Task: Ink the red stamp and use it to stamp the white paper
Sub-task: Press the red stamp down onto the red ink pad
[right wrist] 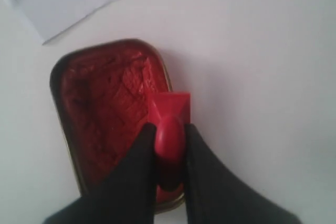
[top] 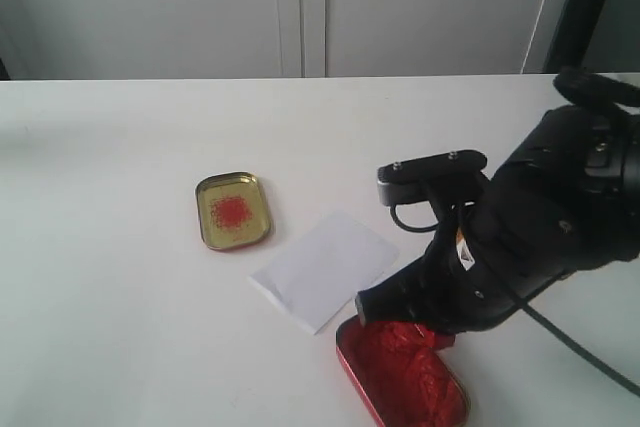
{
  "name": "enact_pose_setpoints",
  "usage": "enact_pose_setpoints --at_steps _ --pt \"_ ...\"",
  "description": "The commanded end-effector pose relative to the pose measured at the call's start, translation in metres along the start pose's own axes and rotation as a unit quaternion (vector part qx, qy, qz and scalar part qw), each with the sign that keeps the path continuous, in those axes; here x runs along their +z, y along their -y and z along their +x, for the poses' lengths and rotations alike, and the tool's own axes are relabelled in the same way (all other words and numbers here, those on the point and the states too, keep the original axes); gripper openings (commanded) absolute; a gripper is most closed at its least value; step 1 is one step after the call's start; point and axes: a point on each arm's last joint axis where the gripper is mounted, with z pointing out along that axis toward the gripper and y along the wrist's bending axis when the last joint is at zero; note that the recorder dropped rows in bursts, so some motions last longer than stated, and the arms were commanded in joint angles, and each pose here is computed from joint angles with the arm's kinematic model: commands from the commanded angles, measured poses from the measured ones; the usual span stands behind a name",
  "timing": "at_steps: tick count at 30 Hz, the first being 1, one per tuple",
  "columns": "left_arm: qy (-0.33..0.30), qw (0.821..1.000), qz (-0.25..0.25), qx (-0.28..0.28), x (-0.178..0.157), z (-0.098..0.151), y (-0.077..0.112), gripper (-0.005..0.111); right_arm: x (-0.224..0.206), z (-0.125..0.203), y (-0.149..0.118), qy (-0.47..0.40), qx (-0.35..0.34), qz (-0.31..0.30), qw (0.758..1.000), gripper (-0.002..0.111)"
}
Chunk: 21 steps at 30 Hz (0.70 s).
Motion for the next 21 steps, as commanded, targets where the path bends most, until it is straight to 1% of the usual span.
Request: enact_pose_setpoints --at_steps 1,9,12,15,18,21 --pt "0.002 1.000 0.000 -0.001 0.000 0.001 0.000 0.000 0.004 0.010 -0.005 -0.006 -0.017 -0.023 1.000 0.000" --pt "0.002 1.000 0.000 -0.001 0.000 0.001 0.000 0.000 0.012 0.013 -0.021 0.004 -0.045 -0.041 0.998 0.000" --pt "0.002 1.000 0.000 -0.001 0.000 0.001 0.000 0.000 0.019 0.013 -0.022 -0.004 -0.049 -0.035 0.998 0.000" --pt "0.002 1.000 0.000 -0.001 0.000 0.001 0.000 0.000 0.023 0.010 -0.025 0.012 -0.051 -0.045 0.998 0.000" --pt "0.002 1.000 0.000 -0.001 0.000 0.001 0.000 0.000 0.029 0.010 -0.025 0.006 -0.077 -0.035 0.996 0.000" --pt "0.002 1.000 0.000 -0.001 0.000 0.001 0.000 0.000 0.035 0.009 -0.027 0.009 -0.097 -0.038 0.995 0.000"
